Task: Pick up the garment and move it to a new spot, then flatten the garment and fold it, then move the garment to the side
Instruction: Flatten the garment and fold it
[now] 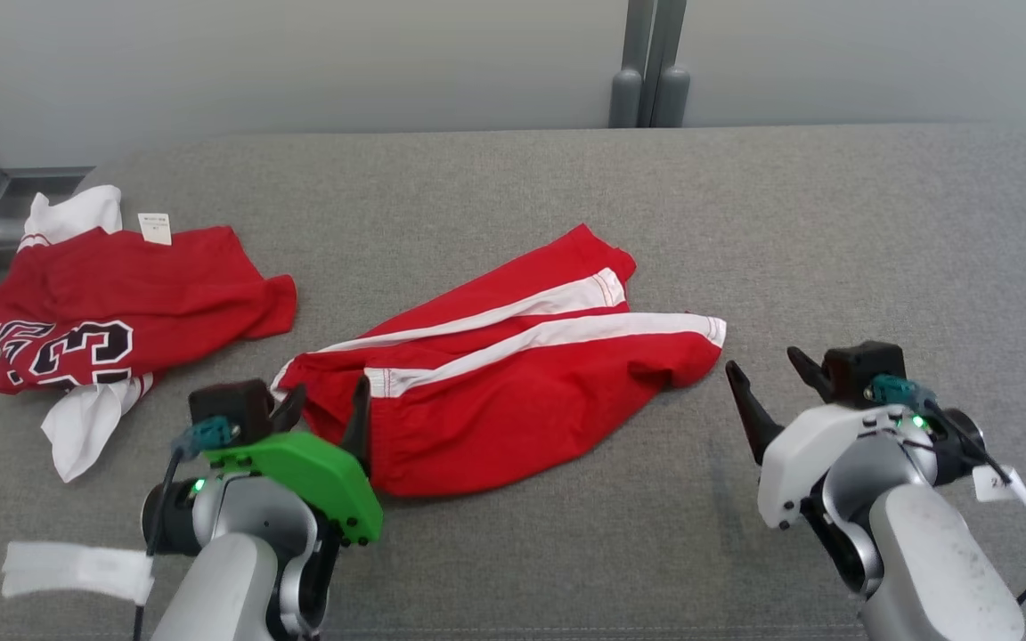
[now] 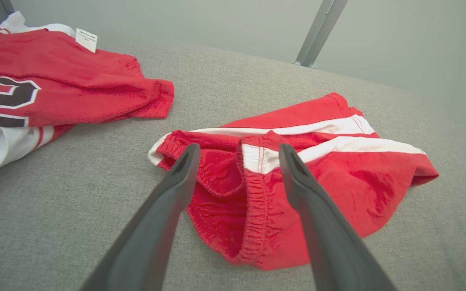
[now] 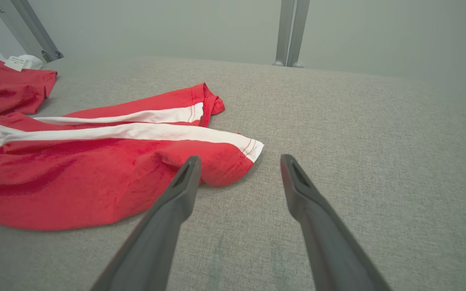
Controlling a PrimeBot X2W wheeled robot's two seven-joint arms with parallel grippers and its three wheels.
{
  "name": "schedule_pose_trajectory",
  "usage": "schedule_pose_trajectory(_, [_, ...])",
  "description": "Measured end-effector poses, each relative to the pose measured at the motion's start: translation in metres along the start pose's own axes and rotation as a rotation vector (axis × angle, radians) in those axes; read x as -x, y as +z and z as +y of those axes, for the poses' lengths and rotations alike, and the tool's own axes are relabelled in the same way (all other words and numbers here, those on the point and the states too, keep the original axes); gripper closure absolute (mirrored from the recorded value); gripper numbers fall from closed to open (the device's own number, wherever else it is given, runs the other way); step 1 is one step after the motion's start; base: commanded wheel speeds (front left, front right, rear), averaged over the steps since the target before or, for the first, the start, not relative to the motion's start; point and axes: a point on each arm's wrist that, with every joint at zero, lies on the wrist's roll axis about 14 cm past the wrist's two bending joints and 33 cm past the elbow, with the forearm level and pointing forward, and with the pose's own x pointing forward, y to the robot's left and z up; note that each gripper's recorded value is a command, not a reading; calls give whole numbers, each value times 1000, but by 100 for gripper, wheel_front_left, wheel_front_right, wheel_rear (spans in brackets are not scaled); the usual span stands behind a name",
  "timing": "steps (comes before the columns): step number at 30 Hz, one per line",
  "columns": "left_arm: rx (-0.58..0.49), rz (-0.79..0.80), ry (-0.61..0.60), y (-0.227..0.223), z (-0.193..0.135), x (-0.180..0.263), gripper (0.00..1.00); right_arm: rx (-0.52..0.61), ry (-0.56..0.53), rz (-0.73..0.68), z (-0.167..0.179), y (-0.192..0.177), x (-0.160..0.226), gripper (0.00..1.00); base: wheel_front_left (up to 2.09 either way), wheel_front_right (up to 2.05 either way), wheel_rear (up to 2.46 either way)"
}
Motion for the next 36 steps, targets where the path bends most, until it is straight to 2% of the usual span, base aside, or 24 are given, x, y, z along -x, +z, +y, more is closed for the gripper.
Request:
schedule_pose_trajectory(9, [-34,217,-29,-4,-27,-40,0,87,-11,207,-27,1,-46,0,0,0,0])
schedule_pose_trajectory(17, [-117,359,33,-26,-10,-50,0,143,5,290,-35,-12,-75,0,0,0,0])
schedule_pose_trajectory(22, [-89,433,39,-42,-7,-47,0,143,15,329,-37,-27,-85,0,0,0,0])
schedule_pose_trajectory(35, [-61,453,75,-44,4,-43,0,123,27,344,-35,-38,-95,0,0,0,0])
schedule_pose_trajectory(36, [-63,458,75,-45,4,-45,5,122,33,344,-33,-39,-96,0,0,0,0])
